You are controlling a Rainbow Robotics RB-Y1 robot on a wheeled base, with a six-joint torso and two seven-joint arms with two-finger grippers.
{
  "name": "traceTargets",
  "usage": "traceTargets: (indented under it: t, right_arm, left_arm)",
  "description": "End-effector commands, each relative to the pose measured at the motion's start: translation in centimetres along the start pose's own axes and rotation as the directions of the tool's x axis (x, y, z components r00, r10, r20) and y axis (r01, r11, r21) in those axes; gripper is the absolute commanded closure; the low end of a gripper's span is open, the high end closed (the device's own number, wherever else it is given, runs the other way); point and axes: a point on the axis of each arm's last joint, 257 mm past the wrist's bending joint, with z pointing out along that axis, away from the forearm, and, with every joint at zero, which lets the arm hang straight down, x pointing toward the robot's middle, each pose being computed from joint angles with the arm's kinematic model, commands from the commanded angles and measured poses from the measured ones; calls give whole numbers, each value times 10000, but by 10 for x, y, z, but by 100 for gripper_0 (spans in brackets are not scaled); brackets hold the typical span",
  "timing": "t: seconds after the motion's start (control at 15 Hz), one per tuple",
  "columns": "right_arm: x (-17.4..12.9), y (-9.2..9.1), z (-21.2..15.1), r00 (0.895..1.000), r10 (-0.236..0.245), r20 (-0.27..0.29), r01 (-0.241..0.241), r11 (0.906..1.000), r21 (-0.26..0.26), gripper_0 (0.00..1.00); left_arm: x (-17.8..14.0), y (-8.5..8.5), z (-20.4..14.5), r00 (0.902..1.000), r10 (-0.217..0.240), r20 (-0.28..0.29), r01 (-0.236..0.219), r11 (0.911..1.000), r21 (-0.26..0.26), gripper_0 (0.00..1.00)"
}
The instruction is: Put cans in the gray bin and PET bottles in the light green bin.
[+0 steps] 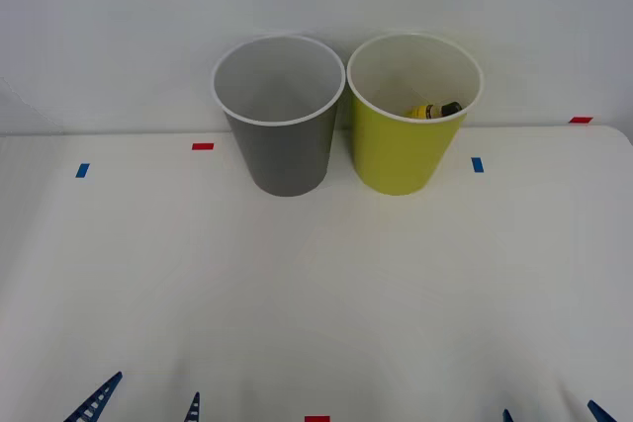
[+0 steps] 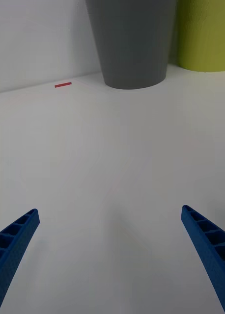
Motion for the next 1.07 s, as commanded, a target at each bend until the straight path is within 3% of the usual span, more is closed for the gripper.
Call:
traceTargets:
  t: [0.07, 1.07]
  right_arm:
    - [0, 0, 0, 10000, 0, 0, 0, 10000, 0, 0]
    - [0, 0, 0, 10000, 0, 0, 0, 10000, 0, 0]
  left_arm:
    - [0, 0, 0, 10000, 0, 0, 0, 10000, 0, 0]
    - [0, 0, 0, 10000, 0, 0, 0, 10000, 0, 0]
